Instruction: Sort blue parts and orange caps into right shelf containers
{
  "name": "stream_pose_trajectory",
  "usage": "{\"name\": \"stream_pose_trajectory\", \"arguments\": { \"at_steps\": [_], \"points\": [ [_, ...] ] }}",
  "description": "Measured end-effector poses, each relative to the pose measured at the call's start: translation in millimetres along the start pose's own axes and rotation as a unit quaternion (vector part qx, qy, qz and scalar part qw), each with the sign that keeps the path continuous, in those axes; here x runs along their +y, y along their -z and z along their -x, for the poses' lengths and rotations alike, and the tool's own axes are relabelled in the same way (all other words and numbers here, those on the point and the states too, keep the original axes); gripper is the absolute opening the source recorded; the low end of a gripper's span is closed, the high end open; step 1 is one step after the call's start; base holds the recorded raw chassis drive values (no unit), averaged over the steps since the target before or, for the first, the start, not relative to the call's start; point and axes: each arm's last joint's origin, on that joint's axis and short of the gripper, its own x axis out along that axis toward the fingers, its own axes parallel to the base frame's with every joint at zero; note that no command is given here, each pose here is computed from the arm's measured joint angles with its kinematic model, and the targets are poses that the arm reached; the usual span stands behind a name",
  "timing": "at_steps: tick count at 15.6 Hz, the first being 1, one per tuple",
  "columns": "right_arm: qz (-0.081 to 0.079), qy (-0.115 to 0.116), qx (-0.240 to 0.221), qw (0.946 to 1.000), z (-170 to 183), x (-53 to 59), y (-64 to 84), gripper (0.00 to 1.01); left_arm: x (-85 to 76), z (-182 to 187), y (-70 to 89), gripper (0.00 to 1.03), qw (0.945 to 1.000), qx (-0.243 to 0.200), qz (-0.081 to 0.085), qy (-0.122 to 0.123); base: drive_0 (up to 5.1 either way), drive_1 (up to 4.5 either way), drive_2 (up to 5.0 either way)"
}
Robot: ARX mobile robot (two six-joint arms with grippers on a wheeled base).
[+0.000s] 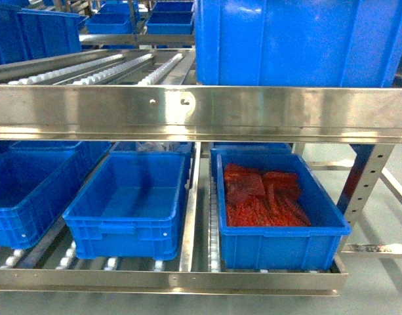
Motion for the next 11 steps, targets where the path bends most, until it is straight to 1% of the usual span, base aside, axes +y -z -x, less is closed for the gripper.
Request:
{"name": "stream_pose_trajectory", "arguments": {
  "at_steps": [11],
  "points": [
    [0.0, 0.0, 0.0, 1.0, 0.0, 0.0, 0.1, 0.45, 0.0, 0.0, 0.0, 0.42, 1.0, 0.0, 0.0, 0.0, -5.0, 2.41, 2.4]
  ]
}}
